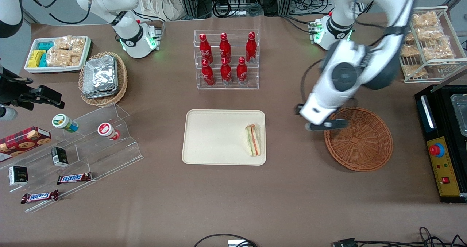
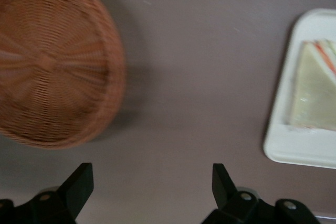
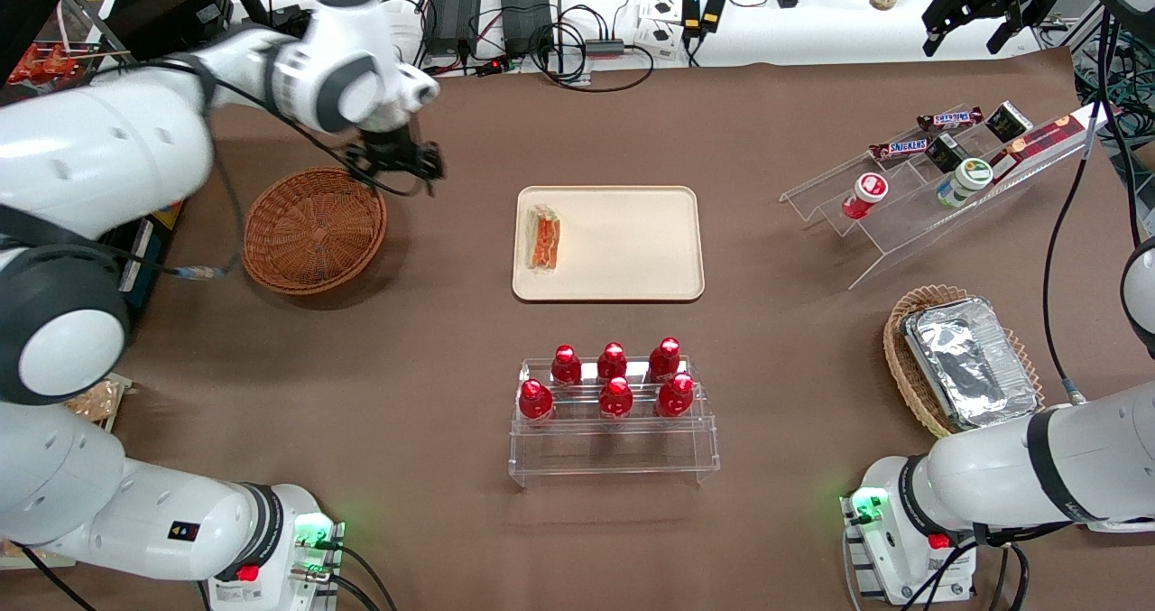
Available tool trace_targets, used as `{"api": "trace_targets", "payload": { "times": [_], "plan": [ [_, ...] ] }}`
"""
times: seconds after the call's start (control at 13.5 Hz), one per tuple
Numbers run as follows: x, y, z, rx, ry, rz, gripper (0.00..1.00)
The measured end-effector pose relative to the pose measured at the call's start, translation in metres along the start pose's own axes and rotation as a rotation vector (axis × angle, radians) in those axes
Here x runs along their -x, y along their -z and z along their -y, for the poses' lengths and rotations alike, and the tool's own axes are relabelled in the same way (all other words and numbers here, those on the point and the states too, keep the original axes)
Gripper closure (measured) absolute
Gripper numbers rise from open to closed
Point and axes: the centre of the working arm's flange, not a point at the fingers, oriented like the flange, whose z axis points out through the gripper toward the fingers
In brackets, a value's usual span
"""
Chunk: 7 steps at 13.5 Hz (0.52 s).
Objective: Place sandwich from basket to tray
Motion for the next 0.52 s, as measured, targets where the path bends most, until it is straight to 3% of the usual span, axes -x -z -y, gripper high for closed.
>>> {"api": "trace_targets", "payload": {
  "times": [0.3, 0.52],
  "plan": [
    [-0.037, 0.07, 0.145, 0.027, 0.059, -0.006, 0.0],
    [-0.052, 0.099, 0.207, 0.046, 0.064, -0.033, 0.0]
  ]
}}
